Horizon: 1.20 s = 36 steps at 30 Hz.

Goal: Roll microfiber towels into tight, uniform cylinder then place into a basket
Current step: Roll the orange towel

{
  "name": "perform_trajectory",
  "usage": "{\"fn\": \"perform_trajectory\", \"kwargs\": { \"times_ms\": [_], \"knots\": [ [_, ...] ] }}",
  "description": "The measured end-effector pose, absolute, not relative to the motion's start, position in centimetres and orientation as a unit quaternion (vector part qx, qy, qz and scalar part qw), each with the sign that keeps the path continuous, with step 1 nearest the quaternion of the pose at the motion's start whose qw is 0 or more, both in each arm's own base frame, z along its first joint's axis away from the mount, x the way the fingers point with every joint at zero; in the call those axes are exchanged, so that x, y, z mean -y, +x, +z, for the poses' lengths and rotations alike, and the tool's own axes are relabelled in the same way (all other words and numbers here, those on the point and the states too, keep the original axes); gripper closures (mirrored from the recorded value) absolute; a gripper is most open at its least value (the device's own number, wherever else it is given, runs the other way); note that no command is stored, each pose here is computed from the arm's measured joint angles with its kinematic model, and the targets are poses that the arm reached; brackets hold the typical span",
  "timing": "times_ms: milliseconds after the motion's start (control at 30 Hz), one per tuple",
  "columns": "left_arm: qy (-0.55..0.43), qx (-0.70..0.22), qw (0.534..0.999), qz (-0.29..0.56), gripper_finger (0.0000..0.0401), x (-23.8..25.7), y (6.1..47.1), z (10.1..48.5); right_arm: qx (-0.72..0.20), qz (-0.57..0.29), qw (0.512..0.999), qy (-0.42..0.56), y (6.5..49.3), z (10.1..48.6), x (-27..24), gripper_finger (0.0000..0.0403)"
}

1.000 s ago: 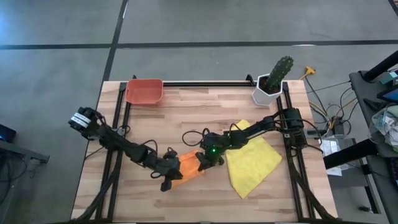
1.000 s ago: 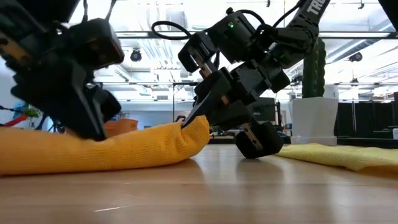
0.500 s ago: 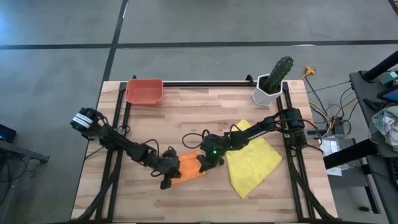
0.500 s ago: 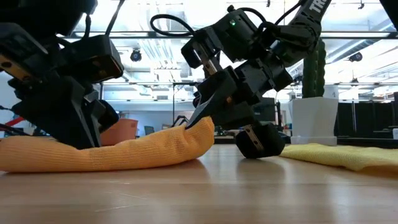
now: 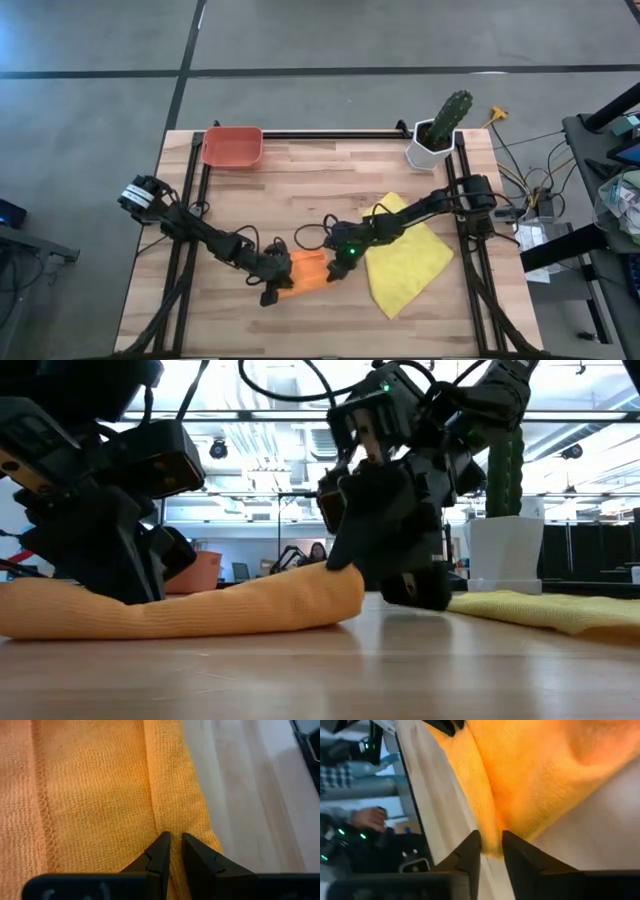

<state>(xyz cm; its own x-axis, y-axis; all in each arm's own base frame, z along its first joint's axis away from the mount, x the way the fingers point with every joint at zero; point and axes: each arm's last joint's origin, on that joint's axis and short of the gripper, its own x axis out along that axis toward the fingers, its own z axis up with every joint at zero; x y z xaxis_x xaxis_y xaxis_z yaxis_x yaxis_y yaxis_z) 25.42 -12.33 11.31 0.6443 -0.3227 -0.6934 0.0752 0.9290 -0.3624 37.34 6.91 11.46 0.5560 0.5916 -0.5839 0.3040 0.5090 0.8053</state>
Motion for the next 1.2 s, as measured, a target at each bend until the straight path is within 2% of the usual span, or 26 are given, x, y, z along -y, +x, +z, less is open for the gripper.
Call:
{"fn": "perform_trajectory", "kwargs": {
  "times_ms": [200,300,367,467,533,600,667,967,1200],
  "knots": [
    [-0.162,-0.416,0.883,-0.141,0.0363,12.5,25.3,11.4,-0.47,0.139,0.768,0.413,36.3,13.7,-7.2,0.0279],
    [-0.165,-0.42,0.88,-0.15,0.0363,12.6,25.2,11.4,-0.454,0.168,0.79,0.376,35.8,15.5,-7.1,0.0272],
    [-0.166,-0.42,0.879,-0.152,0.0363,12.6,25.2,11.4,-0.417,0.204,0.823,0.327,35.6,17.2,-7.2,0.0274],
    [-0.165,-0.419,0.88,-0.152,0.0363,12.6,25.3,11.4,-0.356,0.23,0.884,0.197,35.0,19.9,-8.2,0.0281],
    [-0.165,-0.419,0.88,-0.152,0.0363,12.6,25.3,11.4,-0.329,0.225,0.915,0.058,34.5,21.3,-9.4,0.0285],
    [-0.167,-0.416,0.881,-0.154,0.0363,12.7,25.3,11.5,-0.301,0.225,0.92,-0.105,34.2,22.2,-10.9,0.0286],
    [-0.168,-0.413,0.881,-0.156,0.0363,12.7,25.3,11.5,-0.285,0.229,0.906,-0.215,34.1,22.3,-12.0,0.0286],
    [-0.171,-0.414,0.88,-0.157,0.0363,12.7,25.3,11.5,-0.324,0.25,0.881,-0.238,37.0,18.4,-13.0,0.0289],
    [-0.198,-0.422,0.865,-0.187,0.0363,13.0,25.2,11.5,-0.36,0.265,0.857,-0.256,38.3,18.1,-13.4,0.0292]
  ]
}}
